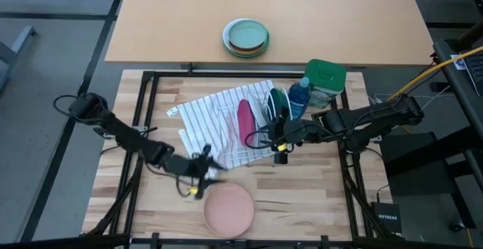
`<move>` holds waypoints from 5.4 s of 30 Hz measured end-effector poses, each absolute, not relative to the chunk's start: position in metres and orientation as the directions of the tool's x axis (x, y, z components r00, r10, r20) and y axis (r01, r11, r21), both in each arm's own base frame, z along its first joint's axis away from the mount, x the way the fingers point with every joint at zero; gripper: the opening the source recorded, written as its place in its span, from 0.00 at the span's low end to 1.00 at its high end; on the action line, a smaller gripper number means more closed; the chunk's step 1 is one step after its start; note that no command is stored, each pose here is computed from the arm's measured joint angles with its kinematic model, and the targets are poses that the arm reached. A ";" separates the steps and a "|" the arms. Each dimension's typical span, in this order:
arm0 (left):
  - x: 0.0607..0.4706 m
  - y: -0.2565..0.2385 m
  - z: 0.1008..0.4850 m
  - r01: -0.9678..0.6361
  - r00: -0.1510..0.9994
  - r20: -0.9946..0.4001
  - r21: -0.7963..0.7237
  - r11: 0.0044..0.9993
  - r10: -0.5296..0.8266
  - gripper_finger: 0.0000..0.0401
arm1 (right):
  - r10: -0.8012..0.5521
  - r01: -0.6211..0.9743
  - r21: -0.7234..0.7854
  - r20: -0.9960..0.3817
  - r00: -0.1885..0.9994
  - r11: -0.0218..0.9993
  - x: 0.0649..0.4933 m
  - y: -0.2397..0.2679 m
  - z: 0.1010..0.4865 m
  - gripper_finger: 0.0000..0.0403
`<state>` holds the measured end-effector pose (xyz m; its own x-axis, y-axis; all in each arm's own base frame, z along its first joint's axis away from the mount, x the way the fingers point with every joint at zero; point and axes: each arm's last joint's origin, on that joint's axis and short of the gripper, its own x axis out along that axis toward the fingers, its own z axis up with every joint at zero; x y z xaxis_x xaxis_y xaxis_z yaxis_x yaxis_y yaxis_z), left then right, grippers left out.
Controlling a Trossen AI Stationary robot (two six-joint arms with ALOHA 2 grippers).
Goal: Sort dishes
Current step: Put the light orange plate in the dish rack
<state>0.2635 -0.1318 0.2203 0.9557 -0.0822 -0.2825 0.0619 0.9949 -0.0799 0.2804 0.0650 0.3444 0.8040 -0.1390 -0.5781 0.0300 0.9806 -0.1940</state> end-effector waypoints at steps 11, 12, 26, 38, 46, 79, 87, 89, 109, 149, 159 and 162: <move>0.222 -0.181 0.200 0.320 0.842 -0.477 0.063 0.945 -0.252 0.41 | 0.177 -0.167 0.076 -0.619 0.765 0.983 0.279 0.074 0.343 0.46; 0.219 -0.182 0.198 0.344 0.828 -0.498 0.087 0.935 -0.258 0.41 | 0.180 -0.146 0.106 -0.619 0.764 0.984 0.279 0.074 0.343 0.46; 0.212 -0.193 0.170 0.565 0.709 -0.644 0.276 0.777 -0.287 0.41 | 0.168 0.038 0.302 -0.624 0.763 0.953 0.281 0.074 0.341 0.46; 0.232 -0.206 0.134 0.671 0.666 -0.665 0.335 0.662 -0.338 0.41 | 0.159 0.047 0.294 -0.638 0.754 0.955 0.291 0.077 0.332 0.46; 0.238 -0.192 0.130 0.726 0.605 -0.733 0.345 0.596 -0.313 0.41 | 0.152 0.056 0.280 -0.668 0.729 0.958 0.299 0.079 0.321 0.46; 0.257 -0.178 0.117 0.729 0.581 -0.729 0.269 0.629 -0.361 0.03 | 0.142 0.063 0.272 -0.670 0.729 0.960 0.301 0.079 0.319 0.46; 0.261 -0.178 0.147 0.608 0.672 -0.600 0.113 0.786 -0.434 0.01 | 0.105 0.061 0.259 -0.581 0.807 0.964 0.308 0.079 0.328 0.46; 0.260 -0.176 0.160 0.576 0.695 -0.565 0.065 0.815 -0.445 0.01 | 0.107 0.044 0.247 -0.563 0.820 0.968 0.308 0.079 0.330 0.46; 0.241 -0.139 0.280 0.042 0.999 0.011 -0.341 0.939 -0.040 0.00 | -0.036 0.039 0.003 -0.323 0.946 0.999 0.228 0.053 0.405 0.46; 0.302 -0.051 0.219 -0.524 0.808 -0.146 -0.623 0.581 0.571 0.29 | -0.222 0.173 -0.146 -0.453 0.863 0.974 0.189 0.038 0.400 0.46; 0.296 -0.051 0.232 -0.563 0.818 -0.118 -0.369 0.740 0.564 0.38 | -0.221 0.181 -0.131 -0.454 0.863 0.975 0.189 0.038 0.400 0.46; 0.294 -0.051 0.235 -0.563 0.819 -0.111 -0.345 0.751 0.563 0.38 | -0.221 0.181 -0.131 -0.454 0.863 0.975 0.189 0.038 0.400 0.46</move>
